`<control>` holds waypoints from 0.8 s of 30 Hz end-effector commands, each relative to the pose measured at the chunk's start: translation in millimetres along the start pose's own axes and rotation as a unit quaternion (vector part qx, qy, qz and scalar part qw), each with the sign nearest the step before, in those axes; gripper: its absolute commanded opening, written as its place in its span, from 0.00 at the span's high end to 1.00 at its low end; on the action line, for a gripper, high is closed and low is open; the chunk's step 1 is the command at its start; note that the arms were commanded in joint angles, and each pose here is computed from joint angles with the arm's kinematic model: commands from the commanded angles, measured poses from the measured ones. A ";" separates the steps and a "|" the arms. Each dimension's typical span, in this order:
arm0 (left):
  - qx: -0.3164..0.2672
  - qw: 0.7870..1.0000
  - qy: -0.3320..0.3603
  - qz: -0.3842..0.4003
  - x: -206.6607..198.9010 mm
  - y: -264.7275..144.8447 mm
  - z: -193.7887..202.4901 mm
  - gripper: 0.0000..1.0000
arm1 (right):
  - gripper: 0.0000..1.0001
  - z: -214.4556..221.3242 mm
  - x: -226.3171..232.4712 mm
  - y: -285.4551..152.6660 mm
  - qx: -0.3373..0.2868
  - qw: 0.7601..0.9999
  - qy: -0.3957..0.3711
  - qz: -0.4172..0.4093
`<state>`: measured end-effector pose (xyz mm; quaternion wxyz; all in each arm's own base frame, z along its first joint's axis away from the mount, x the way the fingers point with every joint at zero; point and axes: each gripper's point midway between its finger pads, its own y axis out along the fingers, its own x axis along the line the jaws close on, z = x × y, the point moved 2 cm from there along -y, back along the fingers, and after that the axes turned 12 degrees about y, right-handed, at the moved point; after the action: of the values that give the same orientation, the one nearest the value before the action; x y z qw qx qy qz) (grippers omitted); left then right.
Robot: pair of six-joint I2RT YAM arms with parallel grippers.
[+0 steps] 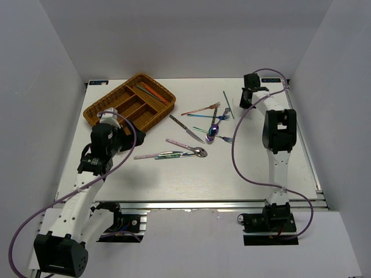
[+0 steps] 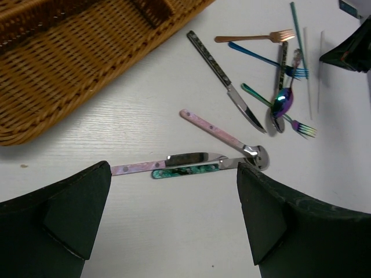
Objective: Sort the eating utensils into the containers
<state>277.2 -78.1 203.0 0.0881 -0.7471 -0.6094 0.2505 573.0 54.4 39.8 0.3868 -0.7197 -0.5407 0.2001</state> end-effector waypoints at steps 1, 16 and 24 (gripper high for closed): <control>-0.003 0.998 -0.020 0.057 -20.3 0.5 -2.8 0.02 | 0.97 33.7 -43.7 -10.5 0.058 0.997 0.019 0.044; -0.035 0.991 -0.059 0.113 -43.8 -15.4 -23.7 0.02 | 0.93 98.3 -69.7 -23.2 0.138 0.989 0.019 0.046; -0.077 0.948 -0.143 0.274 -98.9 -16.2 -51.5 0.02 | 1.00 59.3 -47.6 -108.7 0.031 0.995 0.064 -0.065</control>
<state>278.8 -133.3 253.5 -0.0618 -0.8161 -0.4858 0.3070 463.3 28.5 40.5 0.4499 -0.7006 -0.5187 0.1943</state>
